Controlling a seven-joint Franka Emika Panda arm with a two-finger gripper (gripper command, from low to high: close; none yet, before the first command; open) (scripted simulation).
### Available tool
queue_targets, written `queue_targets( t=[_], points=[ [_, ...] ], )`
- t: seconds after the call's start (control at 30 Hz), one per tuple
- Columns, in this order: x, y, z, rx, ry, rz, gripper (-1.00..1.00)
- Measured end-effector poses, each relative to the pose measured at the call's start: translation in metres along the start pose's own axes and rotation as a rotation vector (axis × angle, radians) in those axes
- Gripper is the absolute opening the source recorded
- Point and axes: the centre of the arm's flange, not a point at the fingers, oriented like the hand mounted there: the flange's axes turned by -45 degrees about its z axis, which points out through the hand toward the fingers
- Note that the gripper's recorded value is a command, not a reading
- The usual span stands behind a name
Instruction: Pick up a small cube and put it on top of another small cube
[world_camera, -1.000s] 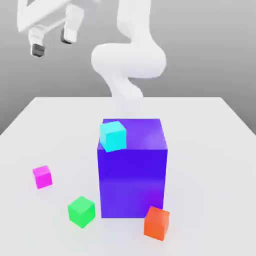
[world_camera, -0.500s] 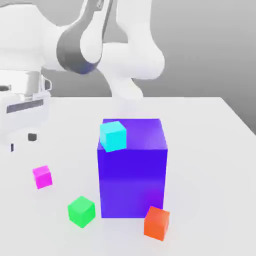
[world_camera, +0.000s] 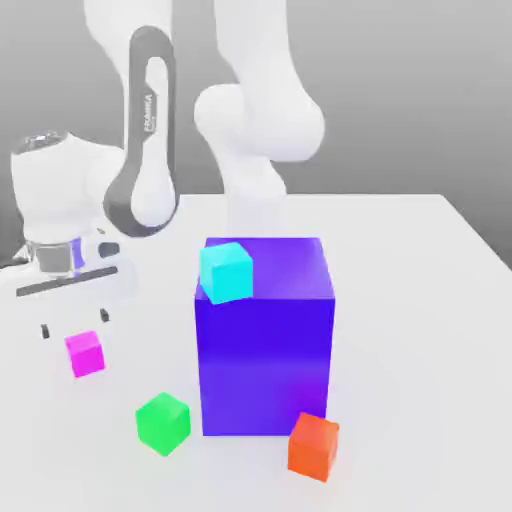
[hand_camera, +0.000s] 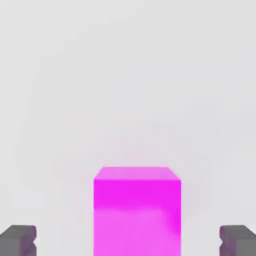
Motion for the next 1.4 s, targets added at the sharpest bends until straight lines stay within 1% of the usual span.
queue_targets(
  t=[0.13, 0.17, 0.4, 0.73, 1.07, 1.4],
  points=[
    [-0.001, 0.003, 0.028, -0.004, -0.002, 0.002, 0.0],
    [-0.001, 0.004, 0.033, -0.005, -0.003, 0.003, -1.0],
    [-0.001, 0.004, 0.033, -0.003, -0.003, 0.003, -1.0],
    [-0.003, 0.003, -0.028, -0.003, -0.005, -0.004, -1.0],
    [-0.048, 0.003, -0.052, 0.011, -0.046, -0.179, -1.0],
    [-0.092, 0.006, -0.073, 0.033, -0.066, -0.36, -1.0]
  ],
)
